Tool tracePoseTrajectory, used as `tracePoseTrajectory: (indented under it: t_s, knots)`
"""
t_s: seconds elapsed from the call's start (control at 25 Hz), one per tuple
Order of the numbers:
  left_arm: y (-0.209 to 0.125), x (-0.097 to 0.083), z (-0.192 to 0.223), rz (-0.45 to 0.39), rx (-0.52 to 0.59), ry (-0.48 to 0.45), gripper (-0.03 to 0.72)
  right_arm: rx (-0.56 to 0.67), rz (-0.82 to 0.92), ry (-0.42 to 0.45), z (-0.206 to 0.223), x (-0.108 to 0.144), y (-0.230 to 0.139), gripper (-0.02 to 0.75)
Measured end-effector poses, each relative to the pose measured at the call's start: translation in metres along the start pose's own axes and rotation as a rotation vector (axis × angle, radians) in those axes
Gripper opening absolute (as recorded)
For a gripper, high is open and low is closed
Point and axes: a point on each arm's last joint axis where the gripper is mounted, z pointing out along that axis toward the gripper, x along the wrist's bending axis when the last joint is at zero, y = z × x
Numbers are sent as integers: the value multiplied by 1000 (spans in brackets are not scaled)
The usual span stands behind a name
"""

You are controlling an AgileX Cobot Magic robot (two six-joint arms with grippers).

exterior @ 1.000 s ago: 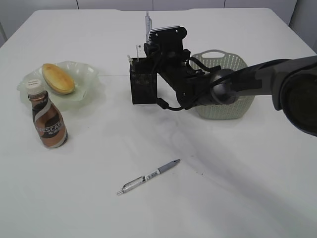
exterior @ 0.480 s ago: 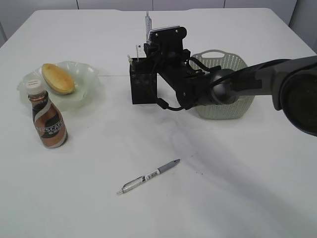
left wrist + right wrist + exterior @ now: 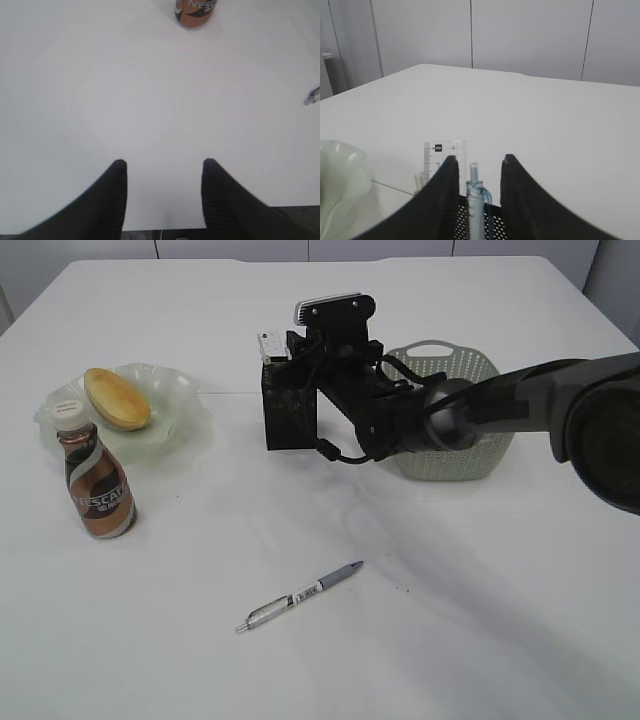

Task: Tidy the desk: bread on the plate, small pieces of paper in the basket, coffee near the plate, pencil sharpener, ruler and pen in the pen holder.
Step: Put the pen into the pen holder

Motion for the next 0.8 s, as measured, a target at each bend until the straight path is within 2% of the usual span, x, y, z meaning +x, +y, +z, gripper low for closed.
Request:
tracePoseTrajectory:
  t_s: [0.28, 0.56, 0.64, 0.8]
  knots:
    - [0, 0, 0, 3, -1, 5, 361, -4, 1, 2, -1, 0, 9, 222]
    - [0, 1, 0, 7, -3, 12, 361, -14, 9, 14, -8, -1, 65, 226]
    - [0, 1, 0, 8, -3, 14, 361, 32, 10, 25, -13, -1, 81, 227]
    - [0, 1, 0, 9, -3, 16, 361, 201, 12, 60, -27, 0, 109, 227]
